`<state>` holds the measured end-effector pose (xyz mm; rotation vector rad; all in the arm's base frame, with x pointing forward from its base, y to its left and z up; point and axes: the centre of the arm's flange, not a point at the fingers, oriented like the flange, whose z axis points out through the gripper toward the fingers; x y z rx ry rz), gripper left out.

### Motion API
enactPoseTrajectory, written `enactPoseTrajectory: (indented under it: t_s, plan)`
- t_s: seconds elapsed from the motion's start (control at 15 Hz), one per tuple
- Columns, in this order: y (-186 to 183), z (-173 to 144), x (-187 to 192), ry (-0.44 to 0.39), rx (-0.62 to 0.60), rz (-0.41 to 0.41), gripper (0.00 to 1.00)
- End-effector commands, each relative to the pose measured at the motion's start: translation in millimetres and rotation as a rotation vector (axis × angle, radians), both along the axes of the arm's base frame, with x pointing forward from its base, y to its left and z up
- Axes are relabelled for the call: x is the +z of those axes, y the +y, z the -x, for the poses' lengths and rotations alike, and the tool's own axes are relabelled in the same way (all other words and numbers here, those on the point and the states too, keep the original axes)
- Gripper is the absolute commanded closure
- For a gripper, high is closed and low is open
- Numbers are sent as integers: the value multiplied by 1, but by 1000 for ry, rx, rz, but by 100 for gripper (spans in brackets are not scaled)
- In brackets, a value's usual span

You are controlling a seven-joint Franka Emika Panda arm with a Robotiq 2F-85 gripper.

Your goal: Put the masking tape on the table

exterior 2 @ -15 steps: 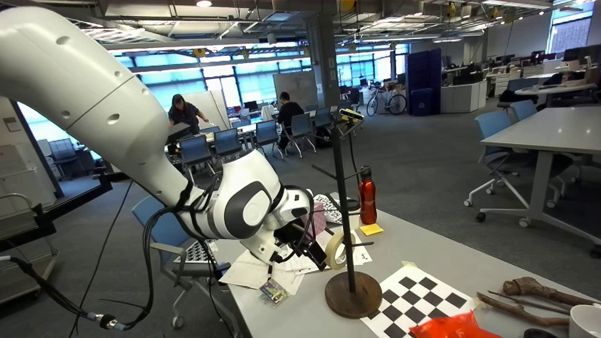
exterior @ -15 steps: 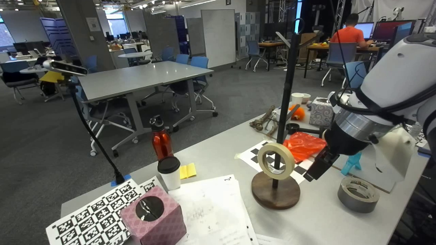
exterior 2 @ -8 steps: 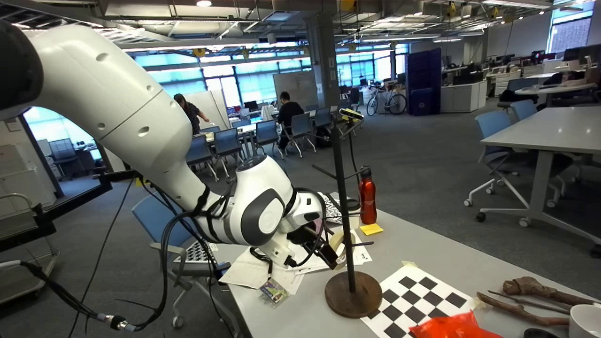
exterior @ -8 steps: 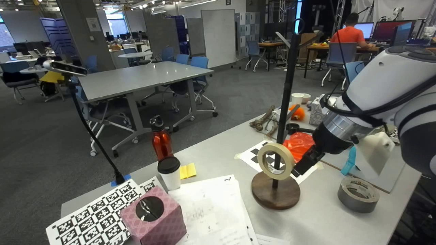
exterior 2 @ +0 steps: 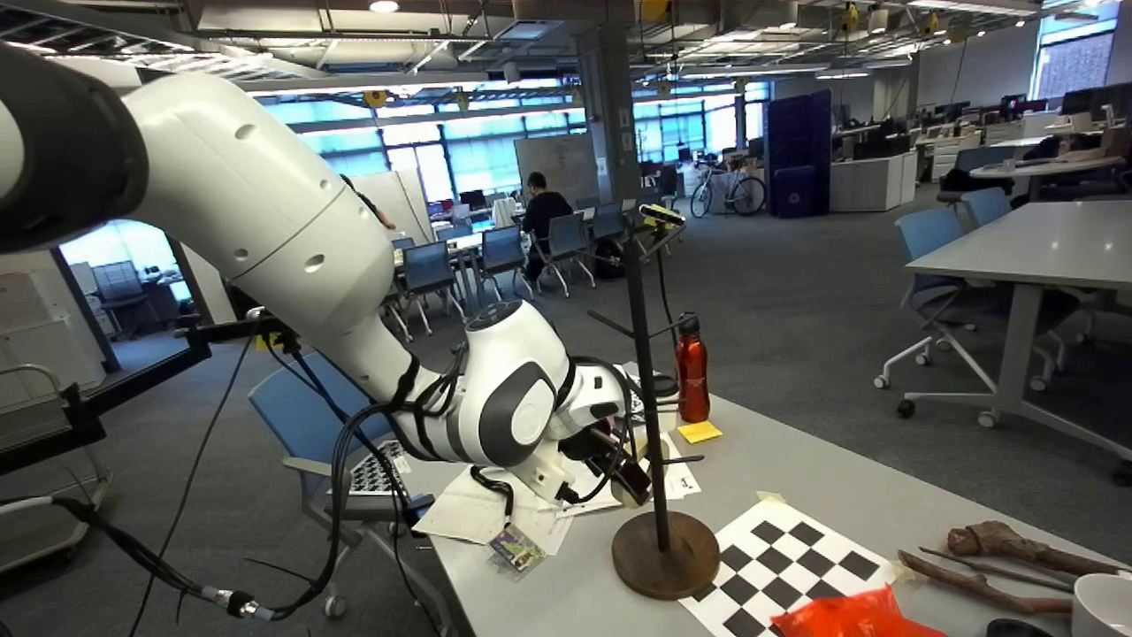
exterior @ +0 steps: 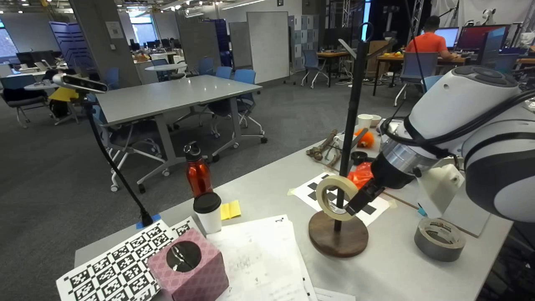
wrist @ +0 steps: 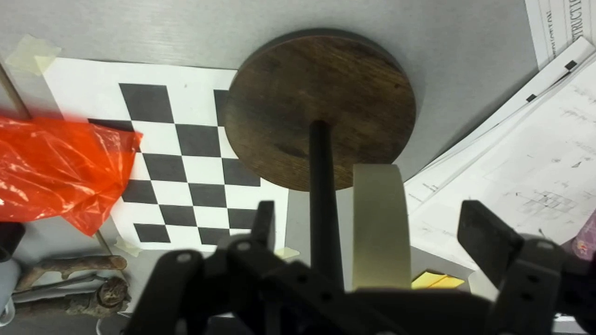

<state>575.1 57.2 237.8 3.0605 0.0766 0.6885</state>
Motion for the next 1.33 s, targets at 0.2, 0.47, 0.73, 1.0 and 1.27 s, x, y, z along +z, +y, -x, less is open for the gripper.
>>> enactPoseTrajectory:
  t_s: [0.2, 0.47, 0.73, 1.0, 1.27]
  plan:
    - [0, -12, -8, -26, 0, -22, 40]
    - [0, -8, -8, -20, -4, -25, 70]
    - [2, -3, -6, -20, 0, -21, 94]
    - [3, -3, 1, -34, 2, -19, 93]
    - [6, -3, 14, -54, 4, -23, 93]
